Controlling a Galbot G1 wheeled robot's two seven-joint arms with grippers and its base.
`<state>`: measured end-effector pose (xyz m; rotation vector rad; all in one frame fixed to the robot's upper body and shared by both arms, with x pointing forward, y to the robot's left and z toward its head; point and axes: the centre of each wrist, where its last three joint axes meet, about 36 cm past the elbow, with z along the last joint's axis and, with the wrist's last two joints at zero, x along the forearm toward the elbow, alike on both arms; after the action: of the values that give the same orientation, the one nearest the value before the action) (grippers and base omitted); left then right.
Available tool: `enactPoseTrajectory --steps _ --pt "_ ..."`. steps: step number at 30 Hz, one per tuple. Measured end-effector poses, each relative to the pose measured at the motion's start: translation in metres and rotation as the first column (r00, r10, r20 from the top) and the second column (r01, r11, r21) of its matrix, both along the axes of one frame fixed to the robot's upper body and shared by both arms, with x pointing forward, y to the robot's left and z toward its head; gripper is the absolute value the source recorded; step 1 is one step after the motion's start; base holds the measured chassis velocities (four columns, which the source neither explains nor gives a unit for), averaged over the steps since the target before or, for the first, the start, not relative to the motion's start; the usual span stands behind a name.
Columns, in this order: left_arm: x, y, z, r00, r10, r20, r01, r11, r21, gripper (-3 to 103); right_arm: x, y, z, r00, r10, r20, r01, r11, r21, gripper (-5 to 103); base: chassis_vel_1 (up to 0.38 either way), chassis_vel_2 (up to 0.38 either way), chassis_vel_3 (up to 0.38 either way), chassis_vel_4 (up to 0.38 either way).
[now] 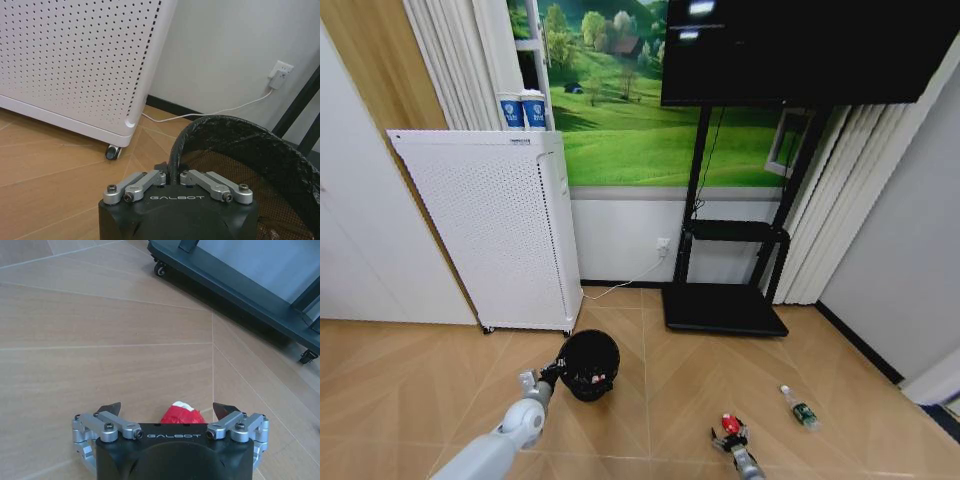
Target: Pick up the trash bin and place the garbage on the floor into it.
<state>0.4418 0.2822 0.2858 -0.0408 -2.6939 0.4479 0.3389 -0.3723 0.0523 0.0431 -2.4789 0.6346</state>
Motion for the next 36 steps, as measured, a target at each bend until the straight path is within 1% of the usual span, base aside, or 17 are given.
enactPoseTrajectory --steps 9,16,28,36 --pt "0.003 -0.001 -0.001 1.000 -0.003 0.001 0.003 1.000 -0.004 6 0.013 0.007 0.002 1.000 -0.023 -0.010 0.023 1.000 0.004 100 0.000 0.000 0.000 0.000" --pt "0.004 -0.003 -0.001 1.000 -0.005 0.003 0.005 1.000 -0.009 6 0.015 0.009 0.003 0.998 -0.067 -0.007 0.067 0.998 0.005 100 0.000 0.000 0.000 0.000" --pt "0.003 -0.008 0.003 1.000 -0.015 0.011 0.015 1.000 -0.018 6 0.002 -0.005 0.001 0.992 -0.118 -0.032 0.118 0.993 -0.016 100 0.000 0.000 0.000 0.000" --pt "0.000 -0.011 0.001 1.000 -0.016 0.008 0.017 1.000 -0.023 6 0.000 0.005 -0.002 0.990 -0.134 -0.036 0.133 0.991 -0.025 100 0.000 0.000 0.000 0.000"
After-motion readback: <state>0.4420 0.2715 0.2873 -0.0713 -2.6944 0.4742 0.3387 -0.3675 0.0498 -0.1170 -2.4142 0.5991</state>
